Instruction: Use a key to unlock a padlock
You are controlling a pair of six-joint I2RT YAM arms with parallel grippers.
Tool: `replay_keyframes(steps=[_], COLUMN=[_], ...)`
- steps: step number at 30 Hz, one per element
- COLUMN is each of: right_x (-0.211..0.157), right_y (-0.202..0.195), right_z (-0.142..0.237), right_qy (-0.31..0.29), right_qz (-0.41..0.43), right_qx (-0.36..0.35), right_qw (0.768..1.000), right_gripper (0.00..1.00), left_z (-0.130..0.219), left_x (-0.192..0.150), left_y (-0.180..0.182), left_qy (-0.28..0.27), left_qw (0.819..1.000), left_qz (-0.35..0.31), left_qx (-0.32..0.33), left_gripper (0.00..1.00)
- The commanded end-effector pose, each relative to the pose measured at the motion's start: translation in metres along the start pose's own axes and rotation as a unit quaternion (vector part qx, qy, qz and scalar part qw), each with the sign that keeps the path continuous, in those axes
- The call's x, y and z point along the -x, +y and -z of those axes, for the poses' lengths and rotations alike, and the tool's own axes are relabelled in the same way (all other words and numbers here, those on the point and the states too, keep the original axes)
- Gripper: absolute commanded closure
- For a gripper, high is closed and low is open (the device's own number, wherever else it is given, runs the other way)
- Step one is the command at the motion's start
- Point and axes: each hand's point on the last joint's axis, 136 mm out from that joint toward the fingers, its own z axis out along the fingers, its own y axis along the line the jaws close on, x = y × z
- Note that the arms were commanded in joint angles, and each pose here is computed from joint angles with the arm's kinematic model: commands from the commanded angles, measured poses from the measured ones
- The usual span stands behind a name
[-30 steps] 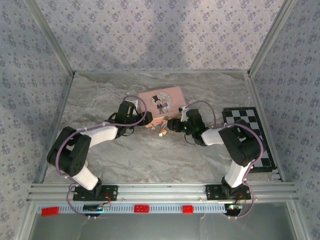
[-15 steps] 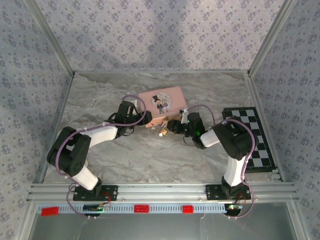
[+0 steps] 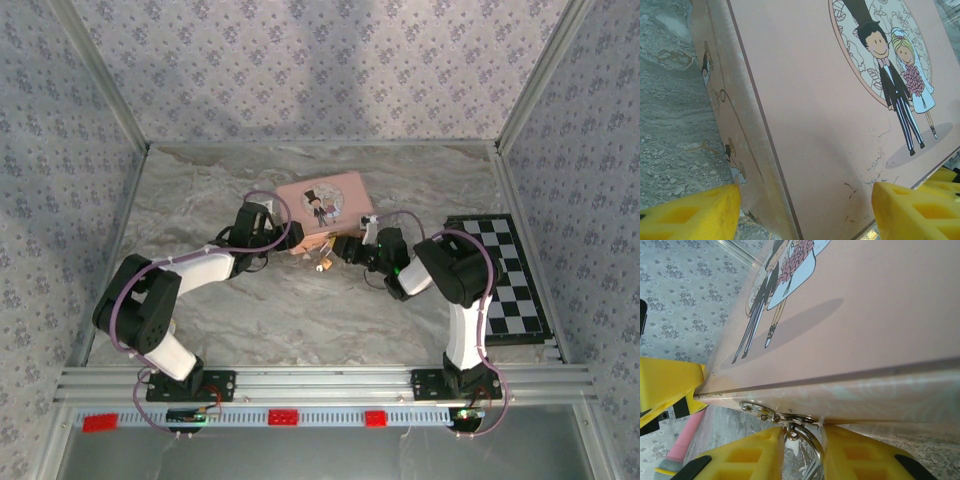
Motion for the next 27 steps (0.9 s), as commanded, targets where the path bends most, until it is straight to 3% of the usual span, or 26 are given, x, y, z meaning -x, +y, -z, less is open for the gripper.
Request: replay_keyframes(steps=[1,5,15,27], right_x=[-0.019,-0.020,-0.025,-0.024], right_y=[-0.017,-0.016,-0.007,-0.007], right_z=[-0.001,0.002,0.007,0.005], right_qy=[0.027,0.025,0.031,0.033], right_qz=[-0.042,-0.043,-0.032,-0.032], right_qx=[-0.022,-0.022,0.000,-0.002], right_qw=[0.999,0.999,0.999,0.999], right_gripper=[0.79,0.82,0.80,0.93], left_z=[0.006,0.007,0.009,0.010], left_x=[0.010,0.011,0.012,0.011], left_y=[-0.012,-0.011,-0.009,-0.008], left_qy=[-0.021,-0.022,-0.024,-0.022], left_qw=[1.000,1.000,1.000,1.000], left_qz=[0.001,0.001,0.001,0.000], left_qx=[-0.016,-0.014,-0.008,-0.004], left_gripper=[0.30,0.30,0.30,0.30])
